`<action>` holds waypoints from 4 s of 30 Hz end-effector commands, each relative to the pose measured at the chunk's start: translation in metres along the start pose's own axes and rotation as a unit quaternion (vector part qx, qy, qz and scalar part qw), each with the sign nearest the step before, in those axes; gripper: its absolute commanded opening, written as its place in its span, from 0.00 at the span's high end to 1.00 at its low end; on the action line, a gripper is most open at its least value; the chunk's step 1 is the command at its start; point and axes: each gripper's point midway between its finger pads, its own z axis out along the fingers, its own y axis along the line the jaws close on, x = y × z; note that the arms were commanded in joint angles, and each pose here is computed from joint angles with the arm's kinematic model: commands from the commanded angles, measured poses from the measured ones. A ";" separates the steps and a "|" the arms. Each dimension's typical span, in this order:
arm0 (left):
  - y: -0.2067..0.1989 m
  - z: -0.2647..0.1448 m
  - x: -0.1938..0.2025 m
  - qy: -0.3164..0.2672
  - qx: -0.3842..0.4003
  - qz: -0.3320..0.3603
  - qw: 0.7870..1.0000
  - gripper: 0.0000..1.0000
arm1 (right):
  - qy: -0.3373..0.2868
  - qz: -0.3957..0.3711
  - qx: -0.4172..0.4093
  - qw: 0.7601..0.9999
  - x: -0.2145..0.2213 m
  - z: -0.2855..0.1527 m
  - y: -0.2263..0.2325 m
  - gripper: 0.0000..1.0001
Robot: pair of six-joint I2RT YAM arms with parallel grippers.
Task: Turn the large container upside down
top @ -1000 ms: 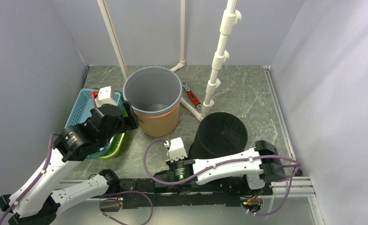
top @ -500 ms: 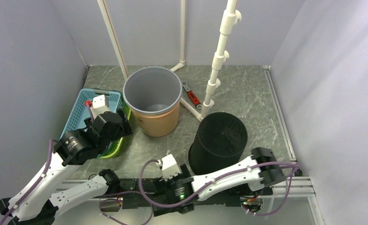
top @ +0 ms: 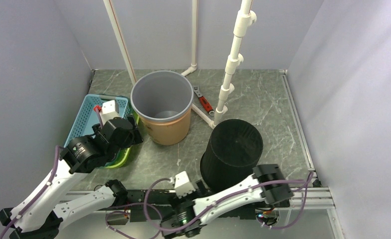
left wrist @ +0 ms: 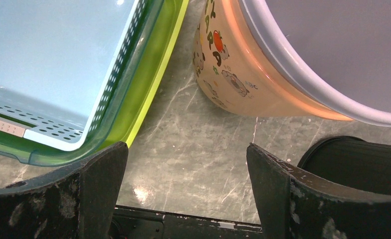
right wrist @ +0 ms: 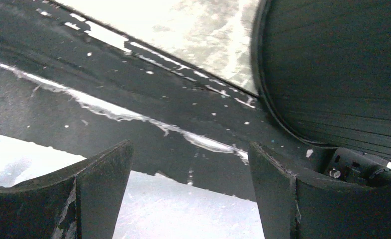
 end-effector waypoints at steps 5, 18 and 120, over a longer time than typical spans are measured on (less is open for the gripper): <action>-0.007 0.001 -0.001 -0.003 0.014 -0.007 1.000 0.06 | -0.003 0.171 -0.007 0.985 -0.028 0.002 -0.056 0.12; -0.007 0.003 0.006 0.007 0.015 -0.015 1.000 0.06 | -0.012 0.402 0.026 0.915 -0.055 0.021 -0.168 0.11; -0.040 -0.005 -0.021 -0.018 0.087 0.077 0.993 0.05 | -0.094 0.393 0.082 0.911 -0.199 0.062 -0.423 0.00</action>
